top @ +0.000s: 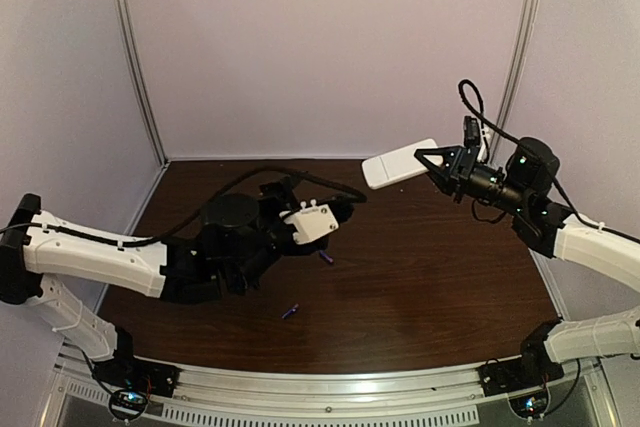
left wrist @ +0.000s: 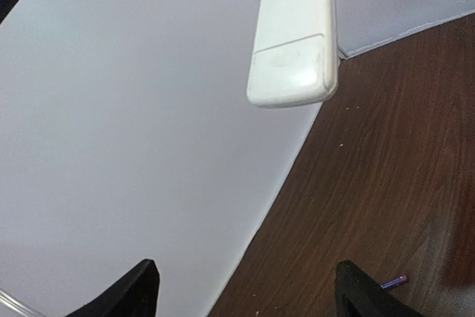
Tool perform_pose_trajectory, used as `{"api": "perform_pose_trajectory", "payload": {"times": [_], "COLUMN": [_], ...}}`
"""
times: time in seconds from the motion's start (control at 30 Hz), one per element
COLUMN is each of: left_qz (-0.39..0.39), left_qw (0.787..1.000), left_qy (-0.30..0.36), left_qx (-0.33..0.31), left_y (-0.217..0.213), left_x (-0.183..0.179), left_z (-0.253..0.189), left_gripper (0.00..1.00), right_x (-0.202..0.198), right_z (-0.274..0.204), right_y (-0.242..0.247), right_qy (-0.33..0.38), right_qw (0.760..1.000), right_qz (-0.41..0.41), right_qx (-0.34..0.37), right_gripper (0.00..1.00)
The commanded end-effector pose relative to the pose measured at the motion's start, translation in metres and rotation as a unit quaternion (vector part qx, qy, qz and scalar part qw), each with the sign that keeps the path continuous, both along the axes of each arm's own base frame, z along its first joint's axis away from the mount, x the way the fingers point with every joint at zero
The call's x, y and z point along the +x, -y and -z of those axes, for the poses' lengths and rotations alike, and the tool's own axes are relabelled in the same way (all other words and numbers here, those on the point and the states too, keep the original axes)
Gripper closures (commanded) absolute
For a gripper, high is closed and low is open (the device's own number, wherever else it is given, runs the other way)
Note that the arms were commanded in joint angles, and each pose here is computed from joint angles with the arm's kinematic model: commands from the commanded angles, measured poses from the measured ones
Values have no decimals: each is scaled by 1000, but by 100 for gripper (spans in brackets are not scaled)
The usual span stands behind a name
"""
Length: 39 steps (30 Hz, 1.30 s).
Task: Load the batteries into the remote control
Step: Remove the battery cover from the remote control.
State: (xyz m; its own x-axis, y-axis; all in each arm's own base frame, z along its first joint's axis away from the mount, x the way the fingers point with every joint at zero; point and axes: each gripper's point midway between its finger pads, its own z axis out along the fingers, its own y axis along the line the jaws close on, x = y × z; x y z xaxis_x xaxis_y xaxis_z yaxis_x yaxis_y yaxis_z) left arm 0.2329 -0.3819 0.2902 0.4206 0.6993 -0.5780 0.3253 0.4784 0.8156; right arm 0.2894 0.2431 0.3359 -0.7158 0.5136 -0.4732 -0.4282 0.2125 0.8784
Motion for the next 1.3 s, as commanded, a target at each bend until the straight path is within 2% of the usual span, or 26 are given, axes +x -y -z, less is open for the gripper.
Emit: {"api": "perform_pose_trajectory", "payload": {"times": [0.0,0.07,0.2,0.33,0.63,0.73,0.9,1.1,1.27], "left_qz": [89,135,234,281,326,321,310,301,296], "left_qw": [971,940,853,794,658,634,619,611,607], "left_qy": [-208,-278,-383,-451,-579,-597,-609,-617,-619], "left_qx": [-81,-142,-267,-296,-354,-372,-388,-395,-401], "left_y": [9,7,-4,7,47,54,59,66,72], "left_x": [-10,-10,-19,-30,-34,-28,-22,-16,-10], "left_z": [30,19,-9,-17,-4,3,11,18,17], "left_gripper": [18,19,20,21,33,36,37,41,49], "right_x": [-17,-24,-33,-36,-38,-39,-40,-43,-45], "right_z": [-8,-10,-12,-14,-5,2,17,31,36], "right_y": [-2,-3,-3,-4,-10,-11,-12,-18,-21], "right_qy": [77,101,137,161,161,152,135,119,115], "right_qw": [995,992,986,982,981,983,985,987,987], "right_qz": [-35,-48,-59,-66,-83,-85,-82,-87,-88], "right_qx": [-46,-56,-69,-74,-61,-62,-64,-63,-66], "right_gripper": [100,100,100,100,100,100,100,100,100]}}
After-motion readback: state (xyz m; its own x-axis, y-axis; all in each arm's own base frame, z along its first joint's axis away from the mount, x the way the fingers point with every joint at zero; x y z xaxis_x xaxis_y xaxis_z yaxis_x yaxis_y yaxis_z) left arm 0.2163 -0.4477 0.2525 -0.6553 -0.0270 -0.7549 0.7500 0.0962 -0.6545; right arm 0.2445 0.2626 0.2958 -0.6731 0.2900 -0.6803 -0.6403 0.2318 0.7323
